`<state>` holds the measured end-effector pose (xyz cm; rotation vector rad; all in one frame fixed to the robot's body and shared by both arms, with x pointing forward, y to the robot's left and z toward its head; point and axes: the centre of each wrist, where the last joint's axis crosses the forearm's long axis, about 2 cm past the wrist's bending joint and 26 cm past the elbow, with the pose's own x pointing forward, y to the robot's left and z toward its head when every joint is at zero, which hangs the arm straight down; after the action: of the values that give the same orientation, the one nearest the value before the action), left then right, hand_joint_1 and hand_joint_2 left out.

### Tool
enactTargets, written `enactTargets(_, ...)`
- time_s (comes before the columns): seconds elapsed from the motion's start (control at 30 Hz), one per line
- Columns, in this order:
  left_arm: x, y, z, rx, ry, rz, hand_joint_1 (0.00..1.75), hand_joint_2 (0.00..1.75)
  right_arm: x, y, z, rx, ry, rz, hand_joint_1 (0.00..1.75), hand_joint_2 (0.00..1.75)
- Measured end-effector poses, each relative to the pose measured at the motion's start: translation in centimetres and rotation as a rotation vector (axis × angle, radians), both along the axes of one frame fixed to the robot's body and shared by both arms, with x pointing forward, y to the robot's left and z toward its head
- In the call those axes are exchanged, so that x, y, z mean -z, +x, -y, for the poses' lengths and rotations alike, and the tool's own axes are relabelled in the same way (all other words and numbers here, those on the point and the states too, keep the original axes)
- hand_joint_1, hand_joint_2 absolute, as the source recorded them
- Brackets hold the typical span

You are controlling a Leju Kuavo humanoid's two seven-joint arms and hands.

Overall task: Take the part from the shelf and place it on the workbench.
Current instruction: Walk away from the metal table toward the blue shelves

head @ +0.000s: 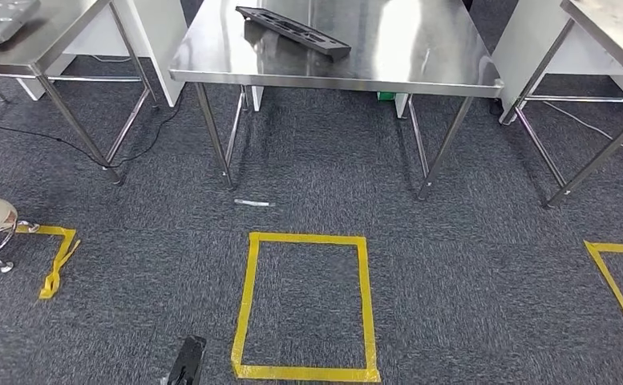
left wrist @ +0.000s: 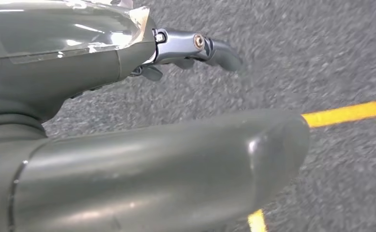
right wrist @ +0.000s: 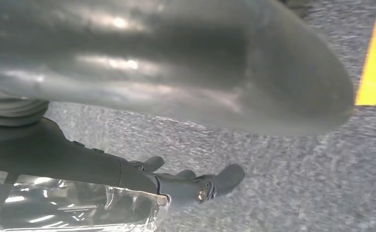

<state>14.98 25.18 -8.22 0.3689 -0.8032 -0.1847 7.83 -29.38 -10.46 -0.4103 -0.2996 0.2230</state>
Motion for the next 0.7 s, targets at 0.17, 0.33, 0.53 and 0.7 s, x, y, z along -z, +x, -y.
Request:
enactTargets(0.17, 0.09, -0.26, 0.01, -0.001, -0.001, 0.0, 0.0, 0.0, 0.0, -0.03, 0.31, 0.003, -0.007, 0.001, 0.0, 0.0)
enactTargets(0.33, 0.1, -0.31, -0.06, -0.005, 0.002, 0.002, 0.0, 0.0, -0.03, 0.11, 0.53, 0.004, -0.014, 0.016, 0.0, 0.0)
enactTargets(0.53, 0.19, -0.55, -0.15, -0.011, 0.002, -0.004, 0.0, 0.0, -0.02, 0.05, 0.61, 0.004, -0.016, 0.022, 0.0, 0.0)
enactTargets(0.7, 0.19, -0.5, -0.16, -0.011, 0.002, -0.002, 0.0, 0.0, -0.02, 0.03, 0.68, 0.008, -0.016, 0.025, 0.0, 0.0)
